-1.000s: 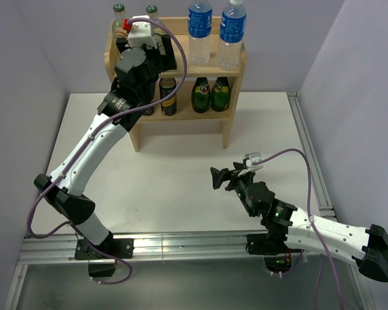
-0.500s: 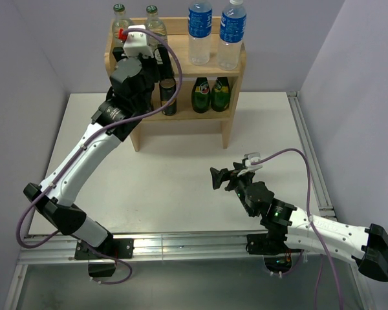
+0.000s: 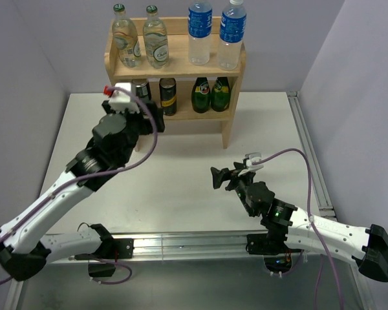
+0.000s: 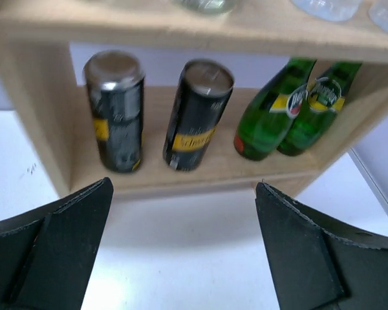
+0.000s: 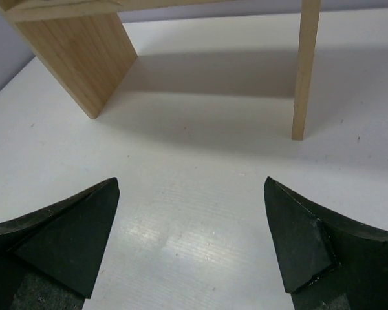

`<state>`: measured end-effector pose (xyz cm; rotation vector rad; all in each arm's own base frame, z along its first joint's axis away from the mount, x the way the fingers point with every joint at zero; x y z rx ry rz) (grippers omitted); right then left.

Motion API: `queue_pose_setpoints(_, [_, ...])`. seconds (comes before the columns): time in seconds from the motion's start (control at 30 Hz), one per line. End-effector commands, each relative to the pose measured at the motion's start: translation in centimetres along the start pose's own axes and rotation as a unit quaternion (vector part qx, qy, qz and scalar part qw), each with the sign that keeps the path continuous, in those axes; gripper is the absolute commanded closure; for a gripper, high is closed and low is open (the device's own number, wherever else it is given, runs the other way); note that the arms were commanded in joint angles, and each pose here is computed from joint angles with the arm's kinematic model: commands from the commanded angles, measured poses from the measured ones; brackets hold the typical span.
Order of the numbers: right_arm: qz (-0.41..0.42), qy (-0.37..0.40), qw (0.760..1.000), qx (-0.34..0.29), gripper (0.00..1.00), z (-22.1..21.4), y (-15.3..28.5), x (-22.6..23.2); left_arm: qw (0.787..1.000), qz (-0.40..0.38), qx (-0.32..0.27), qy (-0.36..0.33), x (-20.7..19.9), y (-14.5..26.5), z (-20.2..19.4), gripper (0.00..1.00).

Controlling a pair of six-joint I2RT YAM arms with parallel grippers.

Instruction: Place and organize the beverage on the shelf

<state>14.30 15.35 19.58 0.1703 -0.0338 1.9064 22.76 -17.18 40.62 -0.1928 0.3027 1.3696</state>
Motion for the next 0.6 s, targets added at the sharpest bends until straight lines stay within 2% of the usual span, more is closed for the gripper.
queue_pose_setpoints(0.0, [0.000,-0.048,0.998,-0.038,0.00,4.0,0.3,0.4,0.998,-0.033,0.016,0.053,1.3,3.3,-1.2,0.01])
queue_pose_setpoints(0.03, [0.000,-0.042,0.999,-0.028,0.00,4.5,0.6,0.4,0.998,-0.030,0.037,0.046,2.0,3.5,-3.3,0.01])
queue_pose_setpoints(0.1, [0.000,-0.063,0.997,-0.036,0.00,6.9,1.1,0.4,0.996,-0.047,0.036,0.063,2.8,5.3,-4.0,0.01])
queue_pose_setpoints(0.13, [0.004,-0.074,0.996,-0.051,0.00,9.9,1.8,0.4,0.996,-0.044,0.049,0.057,3.6,5.6,-5.7,0.01])
queue_pose_setpoints(0.3, [-0.004,-0.074,0.991,-0.112,0.00,19.1,4.2,-0.6,0.995,-0.050,0.006,0.091,5.7,8.5,-5.0,0.01])
queue_pose_setpoints(0.4, [-0.009,-0.065,0.988,-0.137,0.00,21.7,5.2,-1.2,0.994,-0.048,-0.004,0.095,5.9,9.0,-4.0,0.01])
queue_pose_setpoints(0.57, [-0.018,-0.056,0.988,-0.144,0.00,22.9,5.5,-1.5,0.995,-0.045,0.006,0.087,5.6,8.7,-4.0,0.01])
Point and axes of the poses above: each gripper's point midway between its finger pads, its own y axis back along the fingers, its own x axis along the line the jaws close on, z = x × y, the point moved 9 cm from there along y, back along the fingers, and after that the axes turned 7 degrees about y, right-handed, at the moved point
